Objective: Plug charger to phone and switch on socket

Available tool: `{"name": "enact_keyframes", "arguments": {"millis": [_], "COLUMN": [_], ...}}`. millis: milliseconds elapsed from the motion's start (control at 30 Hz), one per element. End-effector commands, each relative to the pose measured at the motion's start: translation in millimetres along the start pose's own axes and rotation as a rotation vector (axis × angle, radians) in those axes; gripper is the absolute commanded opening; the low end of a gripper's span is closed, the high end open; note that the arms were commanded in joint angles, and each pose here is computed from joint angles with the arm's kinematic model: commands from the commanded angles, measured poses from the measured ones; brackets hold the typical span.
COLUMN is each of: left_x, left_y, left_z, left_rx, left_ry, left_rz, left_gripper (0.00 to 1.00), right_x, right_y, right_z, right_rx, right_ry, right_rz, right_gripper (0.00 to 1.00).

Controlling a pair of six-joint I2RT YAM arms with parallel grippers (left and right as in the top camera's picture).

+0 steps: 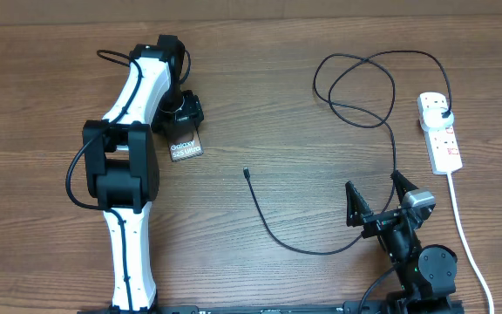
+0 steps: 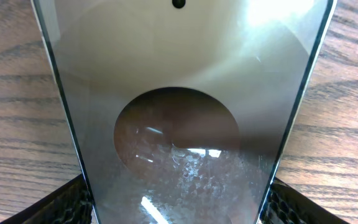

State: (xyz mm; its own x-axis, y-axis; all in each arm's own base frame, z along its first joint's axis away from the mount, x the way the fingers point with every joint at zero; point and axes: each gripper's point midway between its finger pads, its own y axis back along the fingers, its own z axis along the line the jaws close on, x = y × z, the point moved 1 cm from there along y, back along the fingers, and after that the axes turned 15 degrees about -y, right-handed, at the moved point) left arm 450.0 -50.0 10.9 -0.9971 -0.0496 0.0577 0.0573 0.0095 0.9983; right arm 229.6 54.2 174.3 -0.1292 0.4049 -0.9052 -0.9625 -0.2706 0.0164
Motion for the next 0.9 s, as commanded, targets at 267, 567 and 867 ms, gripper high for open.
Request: {"name": "enact_keyframes", "arguments": {"millis": [267, 567, 867], "left_x": [16.1, 10.8, 11.8], "left_y": [-30.8, -31.3, -31.2], "left_z": [-12.4, -13.1, -13.8], "left_rx": [0.039, 0.043, 0.048], "left_ry": [-0.011, -0.038, -0.065], "left_rz": [0.103, 0.080, 0.084], "left_gripper": [0.76, 0.75, 0.75], "right_x": [1.7, 1.7, 1.7], "right_y": [-0.2, -0.2, -0.2], "right_z": [-2.3, -2.3, -2.3], "right_rx": [0.008, 0.008, 0.008], "right_ry": [-0.003, -0.003, -0.003], "right_rz": [-0.005, -0.005, -0.005], "right_gripper": [1.00, 1.00, 1.00]}}
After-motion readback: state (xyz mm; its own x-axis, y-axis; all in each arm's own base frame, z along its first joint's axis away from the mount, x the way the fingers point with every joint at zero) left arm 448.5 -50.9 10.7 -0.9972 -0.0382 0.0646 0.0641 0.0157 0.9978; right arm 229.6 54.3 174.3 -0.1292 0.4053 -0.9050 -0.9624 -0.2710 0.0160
